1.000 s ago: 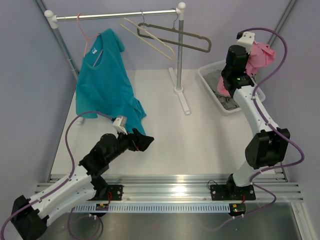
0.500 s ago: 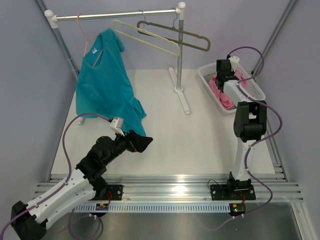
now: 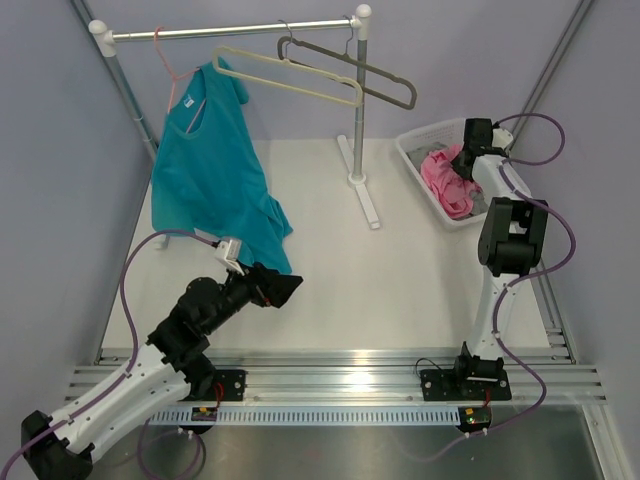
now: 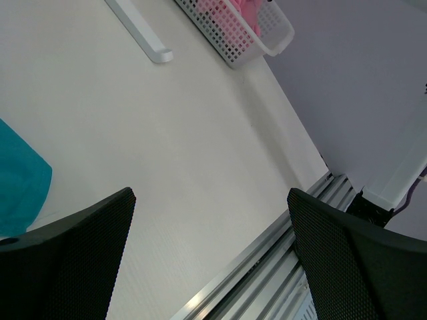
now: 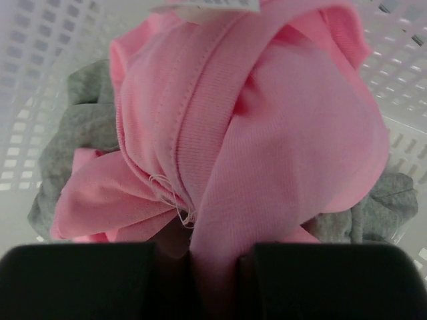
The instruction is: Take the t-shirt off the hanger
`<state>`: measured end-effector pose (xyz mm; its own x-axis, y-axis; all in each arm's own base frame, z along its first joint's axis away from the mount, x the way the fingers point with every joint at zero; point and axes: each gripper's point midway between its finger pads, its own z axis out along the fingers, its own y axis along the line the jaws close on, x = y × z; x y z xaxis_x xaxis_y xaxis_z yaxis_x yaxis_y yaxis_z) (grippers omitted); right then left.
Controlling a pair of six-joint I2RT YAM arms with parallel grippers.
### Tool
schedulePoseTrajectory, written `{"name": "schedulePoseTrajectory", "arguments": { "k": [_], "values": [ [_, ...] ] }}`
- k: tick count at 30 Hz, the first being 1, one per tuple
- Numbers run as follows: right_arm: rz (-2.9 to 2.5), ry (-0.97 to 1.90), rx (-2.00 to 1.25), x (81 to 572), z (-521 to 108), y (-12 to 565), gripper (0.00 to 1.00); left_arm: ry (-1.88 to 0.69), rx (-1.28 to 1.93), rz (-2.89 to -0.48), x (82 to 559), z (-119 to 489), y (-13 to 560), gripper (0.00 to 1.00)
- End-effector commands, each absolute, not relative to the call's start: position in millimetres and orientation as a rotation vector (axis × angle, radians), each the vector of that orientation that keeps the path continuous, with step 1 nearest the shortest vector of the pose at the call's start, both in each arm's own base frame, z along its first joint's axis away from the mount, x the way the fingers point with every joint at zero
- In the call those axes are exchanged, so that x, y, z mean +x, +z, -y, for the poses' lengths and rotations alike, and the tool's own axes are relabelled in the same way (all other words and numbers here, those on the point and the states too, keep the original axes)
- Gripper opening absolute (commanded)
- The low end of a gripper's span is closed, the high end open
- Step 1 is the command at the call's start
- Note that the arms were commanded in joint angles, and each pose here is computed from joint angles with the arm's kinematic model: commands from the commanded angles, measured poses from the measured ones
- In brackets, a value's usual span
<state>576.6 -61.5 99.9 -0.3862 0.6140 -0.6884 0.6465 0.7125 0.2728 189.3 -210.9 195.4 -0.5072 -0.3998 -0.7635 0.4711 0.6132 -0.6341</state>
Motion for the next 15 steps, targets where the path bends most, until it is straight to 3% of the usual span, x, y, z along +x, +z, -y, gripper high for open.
{"name": "schedulePoseTrajectory", "arguments": {
  "k": [1,5,8,15],
  "values": [
    [-2.158,0.011,1.011,568.9,53.7,88.4,0.19,-1.033,0.024,-1.780,196.6,206.7,200.5,0.99],
    [-2.156,0.022,0.935,569.0,52.9,113.4,0.67,-1.019,0.017,-1.776,198.7,205.1,200.3,0.99],
    [-2.118,0.034,0.869,566.2,52.5,149.1,0.80,-1.000,0.009,-1.770,200.7,202.2,200.2,0.99],
    [-2.042,0.026,0.757,546.5,54.1,227.1,0.81,-1.013,0.010,-1.763,199.8,203.4,203.0,0.99]
  ]
}}
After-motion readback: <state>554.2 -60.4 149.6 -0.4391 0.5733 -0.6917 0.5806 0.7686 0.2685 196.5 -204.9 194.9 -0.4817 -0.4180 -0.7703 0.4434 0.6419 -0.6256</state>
